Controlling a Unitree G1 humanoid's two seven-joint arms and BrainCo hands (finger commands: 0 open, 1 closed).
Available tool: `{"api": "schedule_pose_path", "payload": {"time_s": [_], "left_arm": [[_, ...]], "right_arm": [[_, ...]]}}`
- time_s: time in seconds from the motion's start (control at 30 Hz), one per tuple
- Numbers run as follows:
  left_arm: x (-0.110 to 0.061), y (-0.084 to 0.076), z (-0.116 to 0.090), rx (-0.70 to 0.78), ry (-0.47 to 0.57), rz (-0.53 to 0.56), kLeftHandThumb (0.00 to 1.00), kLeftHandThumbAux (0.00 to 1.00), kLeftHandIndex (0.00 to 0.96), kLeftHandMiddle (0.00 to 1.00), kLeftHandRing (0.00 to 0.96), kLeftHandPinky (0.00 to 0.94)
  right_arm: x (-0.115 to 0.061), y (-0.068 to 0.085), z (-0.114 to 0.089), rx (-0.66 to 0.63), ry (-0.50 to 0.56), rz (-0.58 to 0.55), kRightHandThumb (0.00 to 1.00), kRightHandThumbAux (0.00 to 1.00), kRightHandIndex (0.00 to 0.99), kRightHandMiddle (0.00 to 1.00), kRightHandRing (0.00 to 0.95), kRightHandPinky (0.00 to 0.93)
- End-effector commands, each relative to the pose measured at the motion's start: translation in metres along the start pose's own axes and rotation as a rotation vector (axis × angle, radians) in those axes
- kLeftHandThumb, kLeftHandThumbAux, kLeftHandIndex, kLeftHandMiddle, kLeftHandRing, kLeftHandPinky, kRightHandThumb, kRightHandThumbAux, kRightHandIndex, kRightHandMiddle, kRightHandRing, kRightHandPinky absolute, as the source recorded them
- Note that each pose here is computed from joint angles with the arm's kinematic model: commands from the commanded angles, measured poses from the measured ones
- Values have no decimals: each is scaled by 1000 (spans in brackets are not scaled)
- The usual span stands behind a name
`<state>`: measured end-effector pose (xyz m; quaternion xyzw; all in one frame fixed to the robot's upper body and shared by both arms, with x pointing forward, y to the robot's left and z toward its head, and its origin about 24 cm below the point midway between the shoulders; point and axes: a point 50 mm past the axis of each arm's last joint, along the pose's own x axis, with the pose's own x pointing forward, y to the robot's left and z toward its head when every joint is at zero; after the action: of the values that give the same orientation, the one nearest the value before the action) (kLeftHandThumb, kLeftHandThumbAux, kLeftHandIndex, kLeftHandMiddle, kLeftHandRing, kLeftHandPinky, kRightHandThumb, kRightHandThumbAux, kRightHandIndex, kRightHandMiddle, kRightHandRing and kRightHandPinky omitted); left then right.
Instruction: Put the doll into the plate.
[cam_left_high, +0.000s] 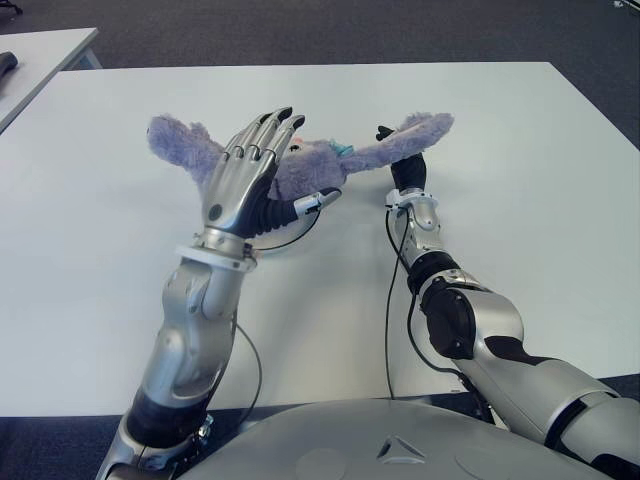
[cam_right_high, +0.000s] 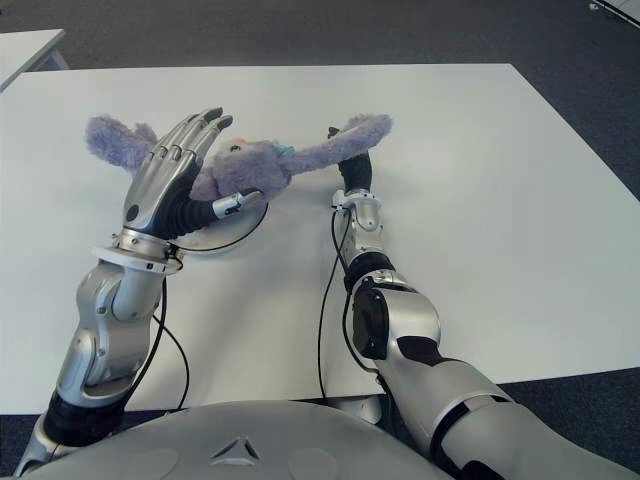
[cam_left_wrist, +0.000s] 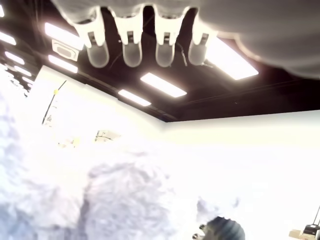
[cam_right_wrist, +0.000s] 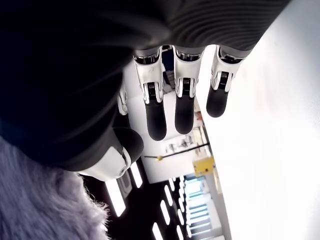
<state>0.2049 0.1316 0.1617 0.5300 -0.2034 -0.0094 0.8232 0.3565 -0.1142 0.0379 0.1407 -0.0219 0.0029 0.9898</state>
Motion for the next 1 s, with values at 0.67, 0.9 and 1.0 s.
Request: {"api": "schedule_pose_path", "payload": {"time_s": [0.67,0.9,1.0], "left_arm": [[-50,35,-4,-56,-9,-54,111,106,0,0,0,0],[-73,40,-21,-145,125,36,194,113,0,0,0,0],[-76,42,-24,-270,168,192,155,148,0,0,0,0]], "right_arm": [[-87,-6,-104,90,415,-129,692,737,401,231,180,134],[-86,-6,-103,96,409,-132,691,738,401,230,187,153],[-86,-6,-104,81,425,-127,691,739,400,228,187,160]]}}
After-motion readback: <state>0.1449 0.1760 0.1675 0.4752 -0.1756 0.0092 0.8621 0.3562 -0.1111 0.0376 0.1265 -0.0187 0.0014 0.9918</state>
